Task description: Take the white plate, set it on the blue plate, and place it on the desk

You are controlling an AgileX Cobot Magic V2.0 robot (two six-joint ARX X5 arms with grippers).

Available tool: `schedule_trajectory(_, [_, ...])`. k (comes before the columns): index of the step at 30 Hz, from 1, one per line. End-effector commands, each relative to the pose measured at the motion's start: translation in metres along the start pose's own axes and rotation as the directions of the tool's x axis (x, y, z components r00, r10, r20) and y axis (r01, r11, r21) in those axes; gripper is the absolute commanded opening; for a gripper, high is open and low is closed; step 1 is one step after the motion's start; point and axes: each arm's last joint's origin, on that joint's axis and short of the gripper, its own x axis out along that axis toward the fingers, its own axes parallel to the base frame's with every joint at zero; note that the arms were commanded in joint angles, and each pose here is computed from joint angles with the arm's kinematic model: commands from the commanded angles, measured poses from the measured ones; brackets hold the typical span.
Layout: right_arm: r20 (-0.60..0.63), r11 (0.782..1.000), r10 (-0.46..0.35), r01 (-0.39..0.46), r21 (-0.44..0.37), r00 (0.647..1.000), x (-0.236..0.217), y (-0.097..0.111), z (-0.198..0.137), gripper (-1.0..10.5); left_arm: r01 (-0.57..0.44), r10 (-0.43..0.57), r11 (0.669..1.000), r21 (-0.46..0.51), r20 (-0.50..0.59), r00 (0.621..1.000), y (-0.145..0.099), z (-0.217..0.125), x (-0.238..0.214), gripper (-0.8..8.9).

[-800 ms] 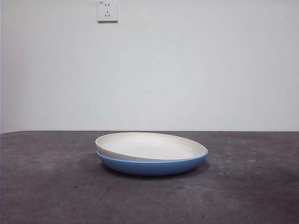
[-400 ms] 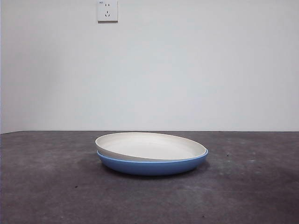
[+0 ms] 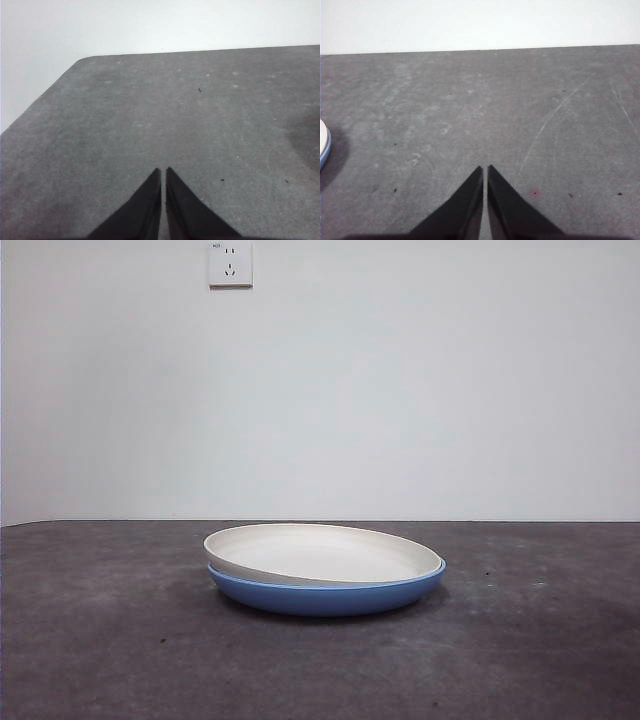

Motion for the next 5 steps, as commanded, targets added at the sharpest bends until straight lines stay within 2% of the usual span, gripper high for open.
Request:
schedule_trajectory(1, [0.004,1.000,0.003,-0.003,0.012,1.000,0.0003,0.0002,-0.0008,0.1,0.001,-0.001,1.000,-0.012,-0.027,1.000,-0.0002,-0.0073,0.0019,0.19])
schedule_trajectory(5, [0.004,1.000,0.003,-0.003,0.012,1.000,0.0003,0.0002,-0.0008,0.1,0.001,-0.001,1.000,-0.012,-0.027,1.000,-0.0002,-0.0073,0.0019,0.19])
